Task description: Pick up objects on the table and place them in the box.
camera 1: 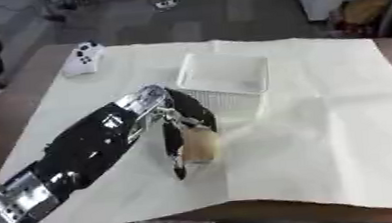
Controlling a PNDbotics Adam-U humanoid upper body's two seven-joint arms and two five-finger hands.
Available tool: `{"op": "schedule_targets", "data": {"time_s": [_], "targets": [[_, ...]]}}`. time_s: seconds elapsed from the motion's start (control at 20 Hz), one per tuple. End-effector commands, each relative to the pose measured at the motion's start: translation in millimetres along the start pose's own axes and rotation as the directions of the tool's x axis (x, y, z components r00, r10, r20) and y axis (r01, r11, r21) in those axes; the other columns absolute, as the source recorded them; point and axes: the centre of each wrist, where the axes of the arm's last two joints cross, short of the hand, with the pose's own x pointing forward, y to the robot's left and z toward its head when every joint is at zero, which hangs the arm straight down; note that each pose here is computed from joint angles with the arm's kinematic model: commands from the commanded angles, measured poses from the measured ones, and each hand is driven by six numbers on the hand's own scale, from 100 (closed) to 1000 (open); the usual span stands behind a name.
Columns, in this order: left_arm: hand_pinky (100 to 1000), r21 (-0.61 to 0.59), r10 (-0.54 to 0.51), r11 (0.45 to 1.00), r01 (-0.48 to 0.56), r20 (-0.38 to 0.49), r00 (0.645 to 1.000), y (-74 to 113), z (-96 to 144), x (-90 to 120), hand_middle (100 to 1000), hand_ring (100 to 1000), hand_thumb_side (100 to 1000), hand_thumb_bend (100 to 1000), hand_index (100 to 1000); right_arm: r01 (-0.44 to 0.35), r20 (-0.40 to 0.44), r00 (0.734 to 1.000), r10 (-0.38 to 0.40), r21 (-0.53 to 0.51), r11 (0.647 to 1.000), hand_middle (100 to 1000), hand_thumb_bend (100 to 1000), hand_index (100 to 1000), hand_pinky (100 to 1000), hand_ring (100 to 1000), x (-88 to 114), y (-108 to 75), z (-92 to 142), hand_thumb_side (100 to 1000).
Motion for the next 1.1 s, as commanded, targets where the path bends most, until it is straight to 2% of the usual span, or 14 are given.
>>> {"op": "schedule_targets", "data": {"time_s": [0.05, 0.1, 0.15, 0.2, 0.25, 0.4, 0.55, 0.6, 0.75, 0.8, 0.85, 0.9, 1.05, 1.1], "targets": [[235, 0.016, -0.016, 1.000, 0.016, 0.005, 1.000, 3.4, 4, -4, 747, 502, 656, 793, 897, 0.001, 0.032, 0.999, -0.001, 0.007, 1.000, 495, 286, 736, 134, 455, 6, -0.7, -7, 1000], [232, 0.024, -0.011, 1.000, 0.011, 0.007, 1.000, 2.6, 4, -4, 737, 496, 657, 771, 888, 0.001, 0.032, 0.999, -0.001, 0.008, 1.000, 495, 286, 736, 134, 455, 6, -0.7, -7, 1000], [203, 0.041, -0.001, 0.999, 0.001, 0.010, 1.000, 2.2, 4, -4, 651, 445, 664, 554, 820, 0.001, 0.032, 0.999, -0.001, 0.008, 1.000, 494, 286, 735, 133, 454, 6, -0.7, -7, 1000], [201, 0.053, 0.007, 0.999, -0.008, 0.012, 1.000, 1.3, 4, -4, 641, 438, 664, 537, 812, 0.001, 0.032, 0.999, -0.001, 0.009, 1.000, 494, 285, 735, 133, 454, 6, -0.8, -7, 1000], [176, 0.067, 0.016, 0.998, -0.017, 0.014, 1.000, 0.9, 3, -4, 585, 397, 663, 375, 754, 0.000, 0.032, 0.999, -0.001, 0.009, 1.000, 493, 285, 735, 132, 453, 6, -0.8, -7, 1000], [119, 0.116, 0.040, 0.992, -0.041, 0.015, 0.999, -0.9, 3, -4, 462, 310, 670, 100, 587, 0.000, 0.032, 1.000, 0.000, 0.010, 1.000, 492, 285, 734, 132, 453, 6, -1.0, -7, 1000], [100, 0.149, 0.050, 0.988, -0.051, 0.012, 0.999, -4.1, 3, -4, 384, 265, 706, 100, 479, -0.001, 0.031, 1.000, 0.001, 0.011, 1.000, 492, 284, 734, 131, 452, 6, -1.1, -6, 1000], [100, 0.152, 0.052, 0.987, -0.053, 0.009, 0.999, -5.3, 3, -4, 349, 248, 692, 100, 442, -0.001, 0.031, 1.000, 0.001, 0.012, 1.000, 492, 284, 733, 130, 452, 6, -1.1, -6, 1000], [100, 0.146, 0.062, 0.987, -0.061, 0.000, 0.998, -9.2, 2, -5, 244, 176, 522, 100, 341, -0.001, 0.031, 1.000, 0.001, 0.012, 1.000, 491, 284, 733, 129, 451, 5, -1.3, -6, 1000], [100, 0.145, 0.066, 0.987, -0.065, -0.001, 0.998, -9.8, 2, -5, 220, 164, 501, 100, 327, -0.001, 0.031, 1.000, 0.001, 0.013, 1.000, 491, 284, 733, 129, 451, 5, -1.3, -6, 1000], [100, 0.147, 0.074, 0.986, -0.073, -0.003, 0.997, -10.3, 3, -5, 158, 113, 442, 100, 280, -0.002, 0.031, 1.000, 0.001, 0.013, 1.000, 491, 284, 733, 129, 451, 5, -1.4, -6, 1000], [100, 0.157, 0.085, 0.984, -0.083, -0.002, 0.996, -10.5, 3, -5, 114, 100, 404, 100, 253, -0.002, 0.030, 1.000, 0.002, 0.013, 1.000, 490, 283, 733, 129, 450, 5, -1.5, -6, 1000], [100, 0.211, 0.103, 0.972, -0.103, 0.011, 0.995, -5.9, 8, -4, 100, 100, 262, 100, 215, -0.005, 0.029, 1.000, 0.005, 0.014, 1.000, 490, 284, 732, 128, 450, 5, -2.1, -6, 1000], [100, 0.235, 0.103, 0.966, -0.105, 0.019, 0.994, -3.4, 10, -4, 100, 100, 262, 100, 213, -0.006, 0.028, 1.000, 0.006, 0.015, 1.000, 490, 283, 732, 128, 450, 5, -2.2, -6, 1000]]}}
